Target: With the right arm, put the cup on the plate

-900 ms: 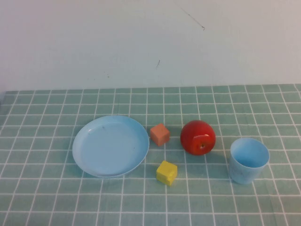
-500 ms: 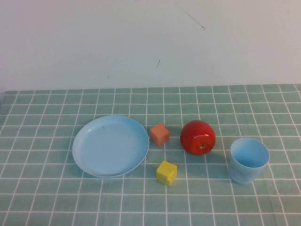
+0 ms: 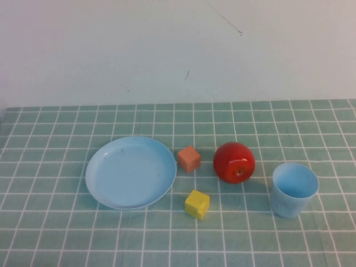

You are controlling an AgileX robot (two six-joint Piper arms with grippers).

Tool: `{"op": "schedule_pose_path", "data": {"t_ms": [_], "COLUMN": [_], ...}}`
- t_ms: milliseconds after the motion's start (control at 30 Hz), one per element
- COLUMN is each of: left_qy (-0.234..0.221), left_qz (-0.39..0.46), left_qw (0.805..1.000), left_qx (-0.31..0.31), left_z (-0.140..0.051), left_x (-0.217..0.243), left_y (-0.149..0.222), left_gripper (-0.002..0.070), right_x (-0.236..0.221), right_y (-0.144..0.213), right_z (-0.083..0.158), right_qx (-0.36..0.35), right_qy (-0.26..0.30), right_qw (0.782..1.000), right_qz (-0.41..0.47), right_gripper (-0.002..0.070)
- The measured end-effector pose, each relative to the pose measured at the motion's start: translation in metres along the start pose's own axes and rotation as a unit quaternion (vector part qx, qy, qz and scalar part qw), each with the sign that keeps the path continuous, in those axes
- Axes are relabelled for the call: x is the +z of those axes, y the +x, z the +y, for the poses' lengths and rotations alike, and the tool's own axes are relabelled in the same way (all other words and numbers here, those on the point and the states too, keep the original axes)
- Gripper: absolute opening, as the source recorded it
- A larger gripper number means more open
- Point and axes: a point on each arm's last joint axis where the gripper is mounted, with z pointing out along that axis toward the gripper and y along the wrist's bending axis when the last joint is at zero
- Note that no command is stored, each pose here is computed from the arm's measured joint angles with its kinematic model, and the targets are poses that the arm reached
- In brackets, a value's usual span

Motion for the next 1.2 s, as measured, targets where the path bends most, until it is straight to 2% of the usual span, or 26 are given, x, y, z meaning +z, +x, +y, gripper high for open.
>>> {"op": "schedule_pose_path", "data": {"t_ms": [167,400,533,733,867,1200], "left_qy": [0.0,0.0,0.0,0.0,0.0,0.0], "left_qz": [0.0,0.0,0.0,0.0,0.0,0.0], "left_qw": [1.0,1.0,1.0,1.0,1.0,1.0], "left_qx": [0.0,0.0,0.0,0.001,0.001,0.001], "left_z": [0.0,0.0,0.0,0.0,0.0,0.0], "left_x": [0.0,0.0,0.0,0.0,0.0,0.0], "left_y": [0.0,0.0,0.0,0.0,0.0,0.0], "left_gripper": [-0.0003,-0.0002,-0.0002,-0.0003,-0.0002,-0.0002], "right_x": [-0.011,-0.045,-0.057,-0.052,-0.036,-0.025], "right_y": [-0.034,-0.099,-0.14,-0.192,-0.202,-0.18], "right_z": [-0.009,-0.025,-0.034,-0.047,-0.047,-0.037], "right_qx": [0.001,0.027,0.046,0.055,0.077,0.1], "right_qy": [0.014,0.03,0.022,0.013,-0.004,-0.053], "right_qw": [0.998,0.986,0.986,0.988,0.99,0.993], "right_qz": [-0.056,-0.159,-0.161,-0.145,-0.118,0.02], "right_gripper": [-0.0002,-0.0002,-0.0002,-0.0002,-0.0002,-0.0002]}}
